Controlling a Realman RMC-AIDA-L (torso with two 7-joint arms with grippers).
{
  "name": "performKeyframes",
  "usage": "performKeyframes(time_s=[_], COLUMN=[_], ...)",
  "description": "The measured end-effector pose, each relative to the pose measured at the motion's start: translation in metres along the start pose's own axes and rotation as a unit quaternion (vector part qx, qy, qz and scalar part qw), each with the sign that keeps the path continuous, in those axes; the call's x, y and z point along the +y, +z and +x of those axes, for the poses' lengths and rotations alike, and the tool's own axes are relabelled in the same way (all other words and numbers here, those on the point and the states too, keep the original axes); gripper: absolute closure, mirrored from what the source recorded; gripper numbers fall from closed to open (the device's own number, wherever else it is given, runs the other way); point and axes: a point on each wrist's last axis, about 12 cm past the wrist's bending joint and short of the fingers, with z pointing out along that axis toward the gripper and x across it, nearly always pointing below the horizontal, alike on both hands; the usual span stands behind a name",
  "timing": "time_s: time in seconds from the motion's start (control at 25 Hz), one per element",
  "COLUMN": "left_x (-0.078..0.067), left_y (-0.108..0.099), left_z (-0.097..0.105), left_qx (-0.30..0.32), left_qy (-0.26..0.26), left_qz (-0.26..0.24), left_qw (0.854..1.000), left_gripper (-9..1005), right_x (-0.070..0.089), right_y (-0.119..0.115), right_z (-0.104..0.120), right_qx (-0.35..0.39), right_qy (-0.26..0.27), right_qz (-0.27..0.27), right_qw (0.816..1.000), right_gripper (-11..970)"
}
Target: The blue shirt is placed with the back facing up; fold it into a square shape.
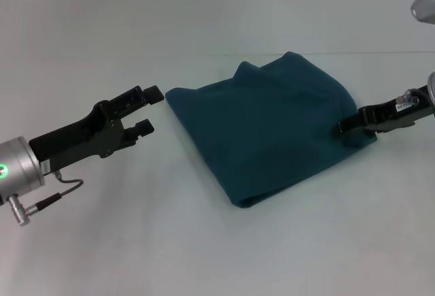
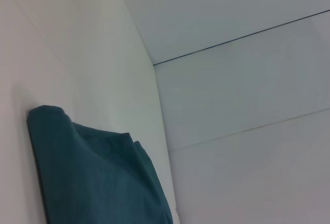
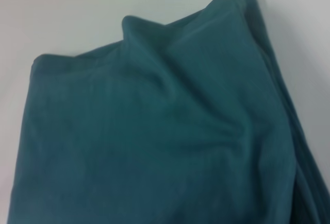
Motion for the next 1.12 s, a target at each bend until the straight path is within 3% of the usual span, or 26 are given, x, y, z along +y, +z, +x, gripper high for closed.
performKeyframes(time_s=[0.28,0.96,1.12], left_x=[0.001,0.001,0.0], left_y=[-0.002,-0.001,-0.001], left_z=[0.0,0.0,0.0], left_qx=[-0.002,-0.001,-0.002], left_qy=[-0.001,0.0,0.0], left_qz=[-0.001,-0.001,0.0], left_qw=[1.0,1.0,1.0], left_gripper=[50,50,50], right_x=[-0.004,-0.011,-0.015], right_y=[-0.001,-0.002,-0.006], right_z=[0.001,0.006,0.005], right_qx=[-0.002,0.0,-0.002], right_qy=[0.007,0.017,0.017], right_qz=[0.004,0.012,0.017], right_qw=[1.0,1.0,1.0], right_gripper=[273,946,959])
